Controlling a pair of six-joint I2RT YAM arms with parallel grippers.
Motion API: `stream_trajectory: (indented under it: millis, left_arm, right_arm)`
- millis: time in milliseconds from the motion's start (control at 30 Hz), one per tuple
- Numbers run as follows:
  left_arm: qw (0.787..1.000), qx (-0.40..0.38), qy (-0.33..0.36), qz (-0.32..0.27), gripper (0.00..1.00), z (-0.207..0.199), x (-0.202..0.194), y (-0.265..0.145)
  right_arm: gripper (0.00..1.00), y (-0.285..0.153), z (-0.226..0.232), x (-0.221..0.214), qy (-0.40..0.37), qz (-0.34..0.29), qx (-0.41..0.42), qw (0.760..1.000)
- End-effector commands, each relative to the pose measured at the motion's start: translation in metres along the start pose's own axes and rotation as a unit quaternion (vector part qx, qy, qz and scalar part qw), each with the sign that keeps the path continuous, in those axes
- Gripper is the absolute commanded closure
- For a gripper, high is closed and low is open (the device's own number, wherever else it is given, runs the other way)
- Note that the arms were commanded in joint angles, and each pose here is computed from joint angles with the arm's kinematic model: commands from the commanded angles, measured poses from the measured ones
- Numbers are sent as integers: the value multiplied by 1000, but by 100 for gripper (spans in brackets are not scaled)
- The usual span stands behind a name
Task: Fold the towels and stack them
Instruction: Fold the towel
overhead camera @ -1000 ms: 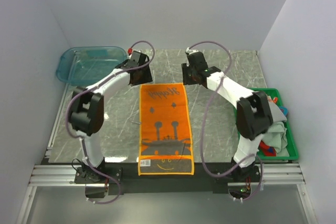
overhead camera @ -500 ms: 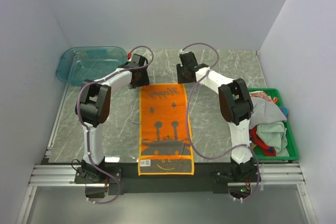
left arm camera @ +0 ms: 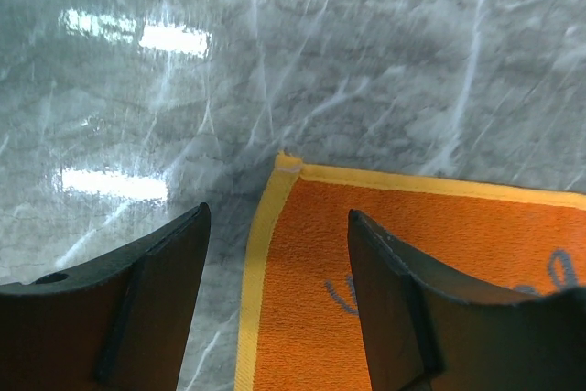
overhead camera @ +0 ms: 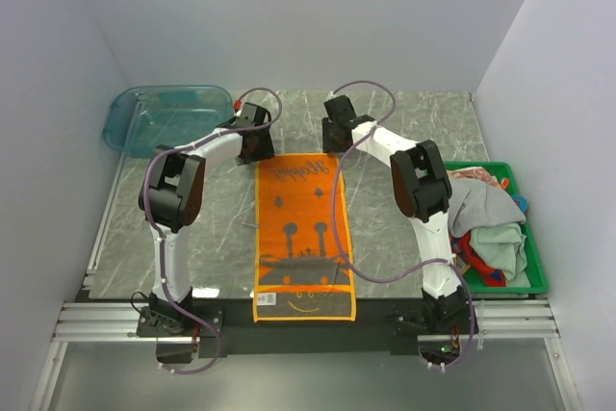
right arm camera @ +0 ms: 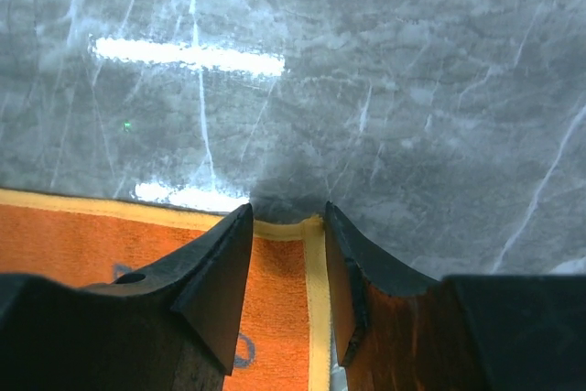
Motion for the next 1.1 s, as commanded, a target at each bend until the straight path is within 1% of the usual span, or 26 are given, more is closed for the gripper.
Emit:
stream_trajectory:
  millis: [0, 133, 267, 367, 500, 700, 733, 833, 933, 1067]
  left_arm:
    - [1000, -20, -6, -13, 32, -7, 6, -7]
    - [1000, -19, -6, -13, 32, -6, 4, -8]
    - [1000, -23, -5, -19, 31, -8, 8, -10]
    - [1000, -20, -3, -18, 31, -10, 11, -5]
    - [1000, -13, -1, -3, 31, -8, 2, 5]
    - [1000, 28, 10, 0, 35, 1, -3, 14]
    - [999, 36, 14, -5, 38, 1, -1, 14]
    - [998, 50, 39, 1, 38, -5, -14, 19]
    - [997, 58, 46, 10, 40, -7, -22, 25]
    - [996, 68, 46, 18, 49, -3, -28, 30]
  right_arm:
    - [55, -2, -8, -5, 16, 7, -15, 1000]
    - [55, -2, -11, -13, 19, 16, -25, 999]
    - [54, -3, -10, -15, 20, 12, -19, 1000]
    - [54, -4, -10, -16, 22, 14, -21, 999]
    - [54, -5, -10, -18, 22, 13, -19, 999]
    - [54, -9, -11, -20, 28, 9, -16, 999]
    - [54, -10, -12, -21, 31, 8, -16, 999]
    - [54, -13, -11, -24, 35, 6, -12, 999]
    - [54, -14, -12, -27, 37, 8, -11, 999]
    - [54, -16, -11, -30, 37, 6, -8, 999]
Point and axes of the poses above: each gripper's point midway between its finger pads, its own y axis out along the fingers, its own z axis along the line the jaws close on, x = y × z, the point moved 3 cm from there along -y, back along the fingers, and after that the axes turned 2 degrees about -y, right-handed, at the moved point
